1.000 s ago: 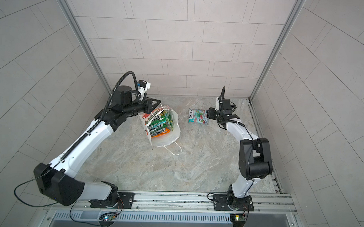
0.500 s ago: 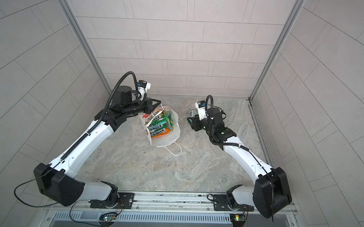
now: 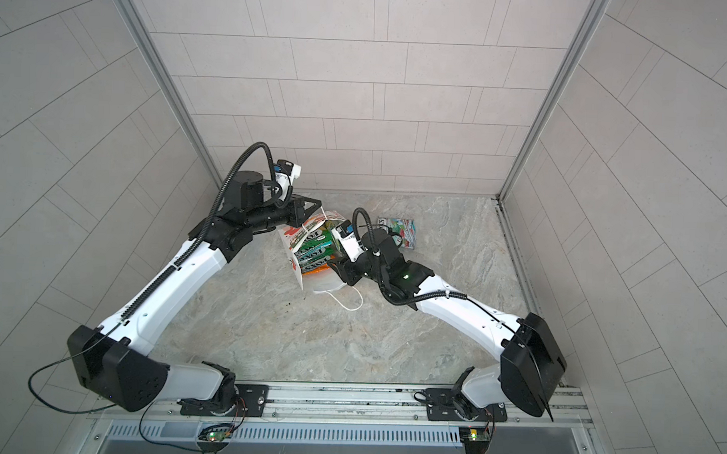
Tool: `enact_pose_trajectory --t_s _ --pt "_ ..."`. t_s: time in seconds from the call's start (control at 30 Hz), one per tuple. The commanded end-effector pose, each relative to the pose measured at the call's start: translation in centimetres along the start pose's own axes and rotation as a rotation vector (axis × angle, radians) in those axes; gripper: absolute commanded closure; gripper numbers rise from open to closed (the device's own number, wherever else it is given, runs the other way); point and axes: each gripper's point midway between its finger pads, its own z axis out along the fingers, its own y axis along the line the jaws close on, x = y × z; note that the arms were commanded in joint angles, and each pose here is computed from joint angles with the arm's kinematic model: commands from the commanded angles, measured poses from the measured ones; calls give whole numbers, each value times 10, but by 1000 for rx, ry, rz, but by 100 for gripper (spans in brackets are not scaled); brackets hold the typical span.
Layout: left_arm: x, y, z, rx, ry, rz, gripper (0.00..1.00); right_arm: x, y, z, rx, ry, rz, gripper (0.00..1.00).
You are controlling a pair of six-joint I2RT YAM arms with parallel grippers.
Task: Take the snacks out of the paper bag
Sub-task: 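Move the right gripper back into the bag opening toward the remaining packets, then close the right gripper on the yellow-green packet at the bag's side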
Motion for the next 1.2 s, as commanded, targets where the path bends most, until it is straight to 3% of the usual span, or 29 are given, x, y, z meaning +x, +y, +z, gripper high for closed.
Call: enact_pose_trajectory --t_s 0.0,0.37,0.87,1.17 --pt "-4 -5 -2 18 -17 7 100 8 1 13 46 54 -70 48" --pt "-6 -8 -5 21 -25 12 100 46 -32 55 269 248 -114 54" --pt "-7 -8 -7 19 -29 19 100 52 -75 77 556 270 -86 56" --pt "-8 -12 -9 32 -32 29 100 62 -84 95 605 292 -79 59"
